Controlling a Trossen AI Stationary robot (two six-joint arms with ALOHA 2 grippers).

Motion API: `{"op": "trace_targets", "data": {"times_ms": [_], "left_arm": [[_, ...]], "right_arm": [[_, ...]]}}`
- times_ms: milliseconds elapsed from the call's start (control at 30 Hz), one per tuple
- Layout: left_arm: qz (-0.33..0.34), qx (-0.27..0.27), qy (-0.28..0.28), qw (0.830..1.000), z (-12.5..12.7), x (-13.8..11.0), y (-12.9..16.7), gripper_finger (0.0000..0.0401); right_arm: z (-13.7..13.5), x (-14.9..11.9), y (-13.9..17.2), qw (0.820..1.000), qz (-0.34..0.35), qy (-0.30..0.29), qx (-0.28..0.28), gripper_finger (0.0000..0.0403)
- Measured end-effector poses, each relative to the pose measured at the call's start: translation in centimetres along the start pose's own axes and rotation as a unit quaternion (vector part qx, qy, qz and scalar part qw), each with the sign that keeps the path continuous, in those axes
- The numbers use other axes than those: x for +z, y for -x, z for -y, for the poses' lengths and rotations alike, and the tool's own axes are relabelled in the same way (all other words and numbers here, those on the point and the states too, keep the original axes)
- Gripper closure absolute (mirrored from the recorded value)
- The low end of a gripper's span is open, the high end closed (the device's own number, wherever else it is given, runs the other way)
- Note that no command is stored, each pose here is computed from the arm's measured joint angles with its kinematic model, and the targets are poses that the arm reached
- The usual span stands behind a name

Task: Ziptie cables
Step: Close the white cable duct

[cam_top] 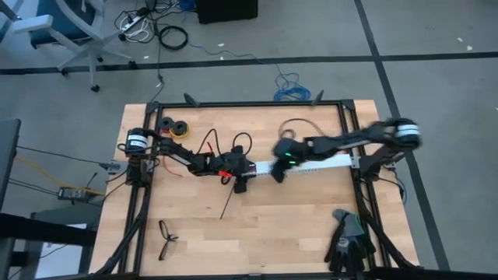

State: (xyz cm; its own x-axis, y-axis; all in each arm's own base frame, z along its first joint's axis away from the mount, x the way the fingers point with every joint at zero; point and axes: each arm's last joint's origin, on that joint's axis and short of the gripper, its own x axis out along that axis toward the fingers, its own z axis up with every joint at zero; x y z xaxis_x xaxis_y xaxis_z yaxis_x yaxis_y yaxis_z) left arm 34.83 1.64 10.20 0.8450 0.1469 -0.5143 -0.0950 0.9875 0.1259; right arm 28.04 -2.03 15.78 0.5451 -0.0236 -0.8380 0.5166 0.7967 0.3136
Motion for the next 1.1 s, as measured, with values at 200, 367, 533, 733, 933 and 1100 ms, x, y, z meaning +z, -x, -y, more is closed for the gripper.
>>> {"op": "trace_targets", "data": {"times_ms": [200, 367, 533, 733, 933, 1100], "left_arm": [[0.003, 0.000, 0.003, 1.000, 0.0, 0.0, 0.0, 0.0164], [0.003, -0.002, 0.003, 1.000, 0.0, 0.1, -0.1, 0.0164], [0.003, -0.004, 0.002, 1.000, 0.0, 0.1, -0.1, 0.0153], [0.003, -0.004, 0.000, 1.000, 0.0, 0.1, -0.1, 0.0116], [0.008, -0.004, 0.000, 1.000, 0.0, 0.1, -0.1, 0.0109], [0.022, -0.002, 0.002, 1.000, 0.0, 0.4, -0.1, 0.0108]], "right_arm": [[-1.5, 3.1, -3.6, 0.986, 0.116, 0.095, 0.076, 0.0403], [-2.8, 3.3, -0.5, 0.976, 0.170, 0.130, 0.034, 0.0403], [-3.4, 2.7, 2.7, 0.975, 0.174, 0.134, 0.019, 0.0403], [-4.0, 1.7, 5.5, 0.973, 0.186, 0.135, -0.008, 0.0403], [-4.1, 1.2, 7.0, 0.971, 0.200, 0.128, -0.025, 0.0403], [-4.0, 1.0, 6.7, 0.974, 0.189, 0.123, -0.033, 0.0403]]}}
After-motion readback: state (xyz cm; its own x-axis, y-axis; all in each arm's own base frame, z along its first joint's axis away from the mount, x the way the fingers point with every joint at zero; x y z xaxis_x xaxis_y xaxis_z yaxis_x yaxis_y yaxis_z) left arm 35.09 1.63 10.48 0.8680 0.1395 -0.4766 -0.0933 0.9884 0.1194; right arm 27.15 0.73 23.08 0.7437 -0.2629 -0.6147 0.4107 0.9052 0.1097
